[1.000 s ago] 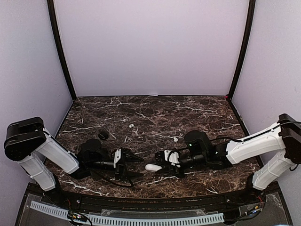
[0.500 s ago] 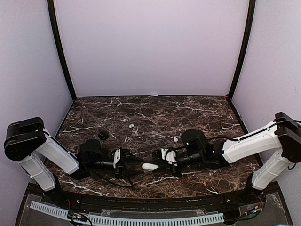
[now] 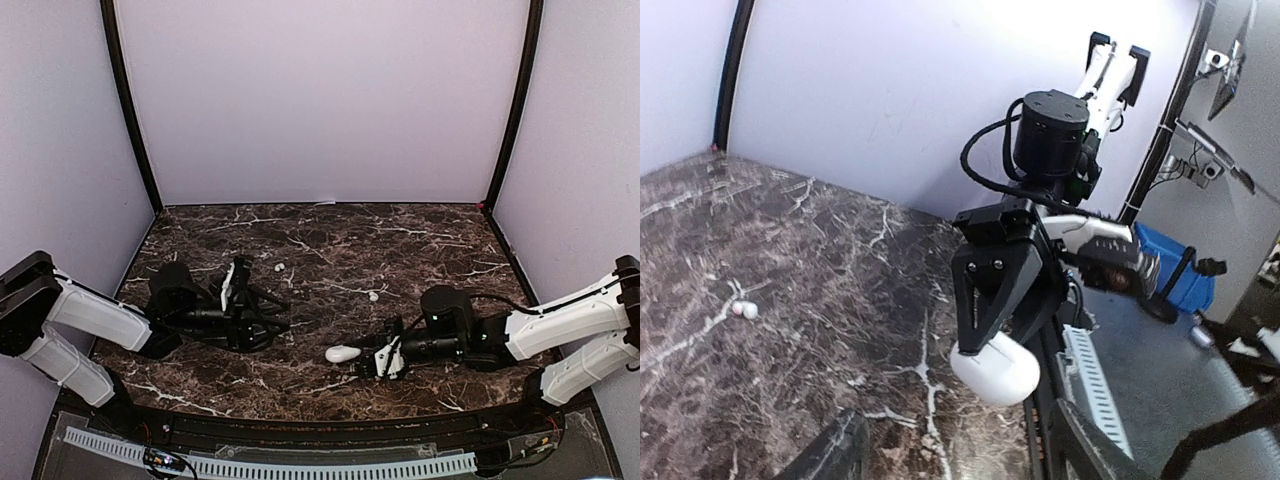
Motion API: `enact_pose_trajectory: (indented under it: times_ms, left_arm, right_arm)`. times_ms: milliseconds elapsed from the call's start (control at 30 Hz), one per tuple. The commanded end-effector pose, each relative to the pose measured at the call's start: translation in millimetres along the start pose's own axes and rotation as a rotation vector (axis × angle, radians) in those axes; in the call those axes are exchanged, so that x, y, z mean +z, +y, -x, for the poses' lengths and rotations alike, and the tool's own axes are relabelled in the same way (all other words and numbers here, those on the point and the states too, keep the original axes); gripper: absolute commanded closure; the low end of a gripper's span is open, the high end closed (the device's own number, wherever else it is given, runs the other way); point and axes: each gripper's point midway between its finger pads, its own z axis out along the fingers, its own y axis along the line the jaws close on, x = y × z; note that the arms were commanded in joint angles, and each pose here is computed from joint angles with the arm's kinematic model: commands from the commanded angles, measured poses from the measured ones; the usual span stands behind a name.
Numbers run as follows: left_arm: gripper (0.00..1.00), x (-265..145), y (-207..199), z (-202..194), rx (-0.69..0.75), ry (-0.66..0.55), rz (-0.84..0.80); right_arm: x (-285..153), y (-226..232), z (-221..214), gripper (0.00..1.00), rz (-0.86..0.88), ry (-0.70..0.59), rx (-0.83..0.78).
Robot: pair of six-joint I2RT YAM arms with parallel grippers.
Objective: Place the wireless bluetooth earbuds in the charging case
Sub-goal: Pass from the right arm to the left
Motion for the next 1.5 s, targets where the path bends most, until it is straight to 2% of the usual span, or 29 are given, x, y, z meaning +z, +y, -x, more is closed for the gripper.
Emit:
enact_pose_trajectory:
  times_ms: [0, 100, 267, 400, 567, 1033, 1267, 1367, 1467]
  left_arm:
    - [0.3, 13.7, 0.0, 10.9, -0.459, 0.147, -0.04]
    - [0.29, 18.4, 5.8, 7.9, -0.654, 0.233, 0.011]
    - [0.31, 19.6, -1.8, 6.6, -0.924, 0.283, -0.001]
    - [0.34, 20.6, -1.8, 1.6, -1.038, 0.334, 0.032]
    - [0.38, 21.6, -4.2, 6.7, -1.085, 0.328, 0.023]
    - [0.43, 35.2, -6.6, 4.0, -1.101, 0.343, -0.007]
    - [0.63, 39.8, -14.1, 6.9, -1.096, 0.344, -0.058]
    - [0.79, 39.1, -17.0, 11.7, -1.079, 0.322, -0.083]
    - [0.81, 38.6, -18.2, 12.6, -1.071, 0.317, -0.093]
  right_arm:
    - [4.3, -26.7, -1.8, 1.0, -0.122, 0.107, -0.398]
    - [4.9, -45.6, -1.6, 1.0, -0.235, 0.181, -0.589]
    - [10.3, -63.0, 10.2, 1.0, -0.309, 0.215, -0.742]
    - [9.1, -78.4, 17.5, 0.99, -0.425, 0.247, -0.844]
    - [10.9, -84.8, 27.2, 0.99, -0.505, 0.242, -0.923]
    - [21.4, -77.3, 45.8, 0.97, -0.493, 0.141, -0.931]
    - [23.4, -74.8, 47.5, 0.96, -0.492, 0.12, -0.92]
    - [18.9, -75.5, 53.3, 0.91, -0.528, 0.092, -0.927]
    - [17.5, -74.0, 51.4, 0.81, -0.536, 0.093, -0.922]
